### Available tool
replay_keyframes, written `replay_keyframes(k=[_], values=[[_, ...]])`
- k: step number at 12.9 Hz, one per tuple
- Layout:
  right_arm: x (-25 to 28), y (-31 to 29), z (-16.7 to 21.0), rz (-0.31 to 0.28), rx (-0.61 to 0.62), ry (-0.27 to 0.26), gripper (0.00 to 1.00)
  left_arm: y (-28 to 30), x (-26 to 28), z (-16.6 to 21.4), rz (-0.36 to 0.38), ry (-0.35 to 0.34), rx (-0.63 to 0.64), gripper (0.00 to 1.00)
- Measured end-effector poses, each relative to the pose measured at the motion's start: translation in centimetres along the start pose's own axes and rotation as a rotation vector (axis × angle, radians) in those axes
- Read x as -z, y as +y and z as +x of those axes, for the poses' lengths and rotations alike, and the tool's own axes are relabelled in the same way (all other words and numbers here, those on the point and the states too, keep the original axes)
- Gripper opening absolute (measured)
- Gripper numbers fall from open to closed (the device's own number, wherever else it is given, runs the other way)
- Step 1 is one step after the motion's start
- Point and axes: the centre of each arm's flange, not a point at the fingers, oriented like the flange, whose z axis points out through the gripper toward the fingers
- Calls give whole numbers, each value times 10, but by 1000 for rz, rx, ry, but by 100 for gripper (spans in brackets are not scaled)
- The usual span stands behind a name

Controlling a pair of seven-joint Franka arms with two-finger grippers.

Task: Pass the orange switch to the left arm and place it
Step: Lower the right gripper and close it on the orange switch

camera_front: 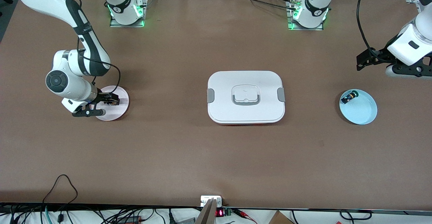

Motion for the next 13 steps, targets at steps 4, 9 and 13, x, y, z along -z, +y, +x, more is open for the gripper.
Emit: replay_keyframes(k=[4,9,13], values=[[-17,-2,2,-4,12,2,100,0,0,0,0,0,0,100],[-35,-4,-4,1,18,7,100,0,0,0,0,0,0,100],[-50,-6,-16,5,22,0,100,0,-1,1,0,-2,0,100]])
